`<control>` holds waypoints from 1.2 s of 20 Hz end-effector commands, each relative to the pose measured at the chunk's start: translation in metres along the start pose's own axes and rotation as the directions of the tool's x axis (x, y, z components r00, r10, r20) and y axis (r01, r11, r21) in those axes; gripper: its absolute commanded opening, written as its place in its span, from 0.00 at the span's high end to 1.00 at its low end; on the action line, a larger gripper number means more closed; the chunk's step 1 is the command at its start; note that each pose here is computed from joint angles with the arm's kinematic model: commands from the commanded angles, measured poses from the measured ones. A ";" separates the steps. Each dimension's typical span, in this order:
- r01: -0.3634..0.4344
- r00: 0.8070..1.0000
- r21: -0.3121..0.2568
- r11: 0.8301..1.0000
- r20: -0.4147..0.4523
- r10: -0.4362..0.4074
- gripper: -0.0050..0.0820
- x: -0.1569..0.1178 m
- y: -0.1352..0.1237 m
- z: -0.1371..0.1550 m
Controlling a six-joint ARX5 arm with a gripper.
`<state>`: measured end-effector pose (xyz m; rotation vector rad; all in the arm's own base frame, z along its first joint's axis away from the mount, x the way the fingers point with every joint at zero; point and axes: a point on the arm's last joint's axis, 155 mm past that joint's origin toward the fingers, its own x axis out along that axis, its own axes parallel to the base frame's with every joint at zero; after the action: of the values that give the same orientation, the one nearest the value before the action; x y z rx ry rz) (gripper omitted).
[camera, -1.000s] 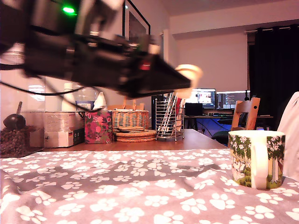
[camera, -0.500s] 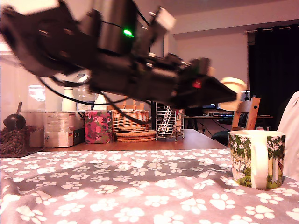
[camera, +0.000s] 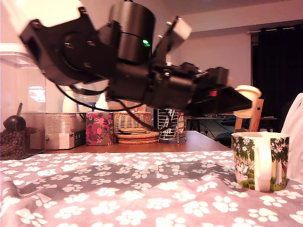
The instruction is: Pick up the coffee capsules on the table and drop them inside the coffee cup
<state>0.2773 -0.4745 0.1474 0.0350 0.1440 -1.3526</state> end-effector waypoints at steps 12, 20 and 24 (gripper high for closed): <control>-0.027 0.995 -0.037 0.999 -0.096 0.024 0.82 0.006 0.003 -0.043; -0.046 0.992 -0.046 0.998 -0.122 0.040 0.82 0.005 0.006 -0.049; -0.046 0.992 -0.046 0.998 -0.121 0.040 0.81 0.005 0.006 -0.049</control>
<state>0.2829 -0.4715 0.1065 0.0704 0.2659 -1.2995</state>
